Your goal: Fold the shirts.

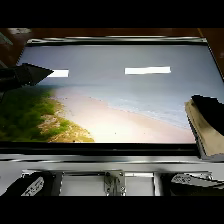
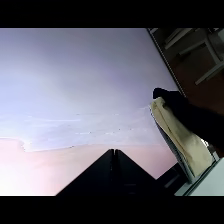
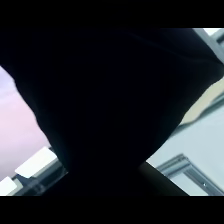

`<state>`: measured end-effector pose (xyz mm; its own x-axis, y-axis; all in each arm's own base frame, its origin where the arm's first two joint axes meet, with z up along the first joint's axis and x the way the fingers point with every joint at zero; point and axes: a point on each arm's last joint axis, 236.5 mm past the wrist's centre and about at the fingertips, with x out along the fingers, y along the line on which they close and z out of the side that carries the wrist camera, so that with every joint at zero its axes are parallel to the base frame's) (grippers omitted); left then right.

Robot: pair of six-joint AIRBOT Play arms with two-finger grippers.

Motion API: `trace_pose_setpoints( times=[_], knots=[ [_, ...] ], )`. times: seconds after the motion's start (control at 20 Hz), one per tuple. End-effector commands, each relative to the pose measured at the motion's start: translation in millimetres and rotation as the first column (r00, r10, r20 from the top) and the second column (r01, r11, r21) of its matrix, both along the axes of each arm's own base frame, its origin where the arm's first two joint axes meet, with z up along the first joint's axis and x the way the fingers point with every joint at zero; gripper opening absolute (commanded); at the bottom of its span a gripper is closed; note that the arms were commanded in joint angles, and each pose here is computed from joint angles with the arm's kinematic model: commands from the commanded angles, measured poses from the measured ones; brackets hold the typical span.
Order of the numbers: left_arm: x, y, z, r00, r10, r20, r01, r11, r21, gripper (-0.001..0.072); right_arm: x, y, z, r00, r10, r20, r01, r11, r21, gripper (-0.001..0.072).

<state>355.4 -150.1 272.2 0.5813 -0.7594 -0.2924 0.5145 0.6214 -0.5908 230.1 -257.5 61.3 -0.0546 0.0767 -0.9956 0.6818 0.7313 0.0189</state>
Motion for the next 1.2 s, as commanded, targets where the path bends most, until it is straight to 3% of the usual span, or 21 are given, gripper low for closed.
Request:
trace_pose_setpoints(
  times=[0.0, 0.1, 0.15, 0.2, 0.25, 0.35, 0.45, 0.55, 0.65, 0.8, 0.85, 0.95, 1.05, 1.15],
  knots=[
    [-0.2, 0.1, 0.5, 1.000, 0.000, 0.001, 0.000, 1.000, 0.000, 0.0033, -68.3, 8.4, -35.1, 0.972, -0.054, -0.229, 0.062, 0.998, 0.025, 0.0067],
    [-0.3, 0.0, 0.7, 1.000, 0.001, -0.001, -0.001, 1.000, -0.002, 0.0034, -76.2, 3.9, -44.2, 0.972, -0.090, -0.216, 0.098, 0.995, 0.026, 0.0106],
    [-0.1, 0.1, 0.9, 1.000, 0.002, -0.001, -0.002, 1.000, -0.003, 0.0034, -75.1, 1.6, -45.5, 0.976, -0.104, -0.194, 0.111, 0.993, 0.030, 0.0285],
    [0.1, 0.2, 1.0, 1.000, 0.002, 0.000, -0.002, 1.000, -0.003, 0.0033, -76.0, -0.3, -45.7, 0.978, -0.096, -0.183, 0.104, 0.994, 0.034, 0.0614],
    [0.5, 0.5, 1.0, 1.000, 0.005, 0.001, -0.005, 1.000, -0.003, 0.0033, -78.1, -0.6, -44.8, 0.979, -0.080, -0.185, 0.088, 0.995, 0.039, 0.0701],
    [3.2, 2.1, 2.1, 1.000, 0.017, 0.007, -0.017, 1.000, -0.004, 0.0033, -65.3, -9.3, -33.9, 0.989, -0.085, -0.119, 0.085, 0.996, -0.004, 0.0700],
    [16.2, 13.9, -4.6, 0.994, 0.105, -0.029, -0.105, 0.994, 0.006, 0.0030, -4.5, -23.4, 2.0, 0.985, -0.061, 0.161, 0.074, 0.995, -0.072, 0.0698],
    [27.7, 33.8, -42.6, 0.970, 0.221, -0.100, -0.202, 0.963, 0.177, 0.0029, 75.1, -22.6, 70.5, 0.874, 0.057, 0.483, 0.035, 0.983, -0.179, 0.0697],
    [25.5, 48.6, -97.3, 0.926, 0.315, -0.210, -0.203, 0.881, 0.428, 0.0029, 131.7, 21.3, 127.5, 0.747, 0.226, 0.625, -0.056, 0.958, -0.280, 0.0697],
    [12.4, 58.5, -160.7, 0.853, 0.425, -0.302, -0.078, 0.676, 0.733, 0.0032, 160.9, 115.9, 114.1, 0.740, 0.421, 0.524, -0.288, 0.903, -0.319, 0.0697],
    [9.2, 48.8, -178.3, 0.851, 0.401, -0.339, 0.006, 0.638, 0.770, 0.0094, 162.3, 141.5, 94.6, 0.757, 0.450, 0.474, -0.348, 0.891, -0.290, 0.0697],
    [3.1, 26.0, -208.2, 0.825, 0.367, -0.431, 0.127, 0.622, 0.773, 0.0720, 152.9, 196.6, 54.2, 0.769, 0.503, 0.394, -0.476, 0.863, -0.173, 0.0697],
    [1.4, 14.6, -225.8, 0.813, 0.349, -0.467, 0.179, 0.613, 0.770, 0.0714, 141.6, 223.0, 26.3, 0.760, 0.568, 0.316, -0.553, 0.821, -0.144, 0.0697],
    [6.7, 14.5, -228.3, 0.819, 0.348, -0.457, 0.171, 0.612, 0.772, 0.0714, 139.1, 221.1, 15.6, 0.757, 0.606, 0.243, -0.572, 0.795, -0.200, 0.0698]
  ],
)
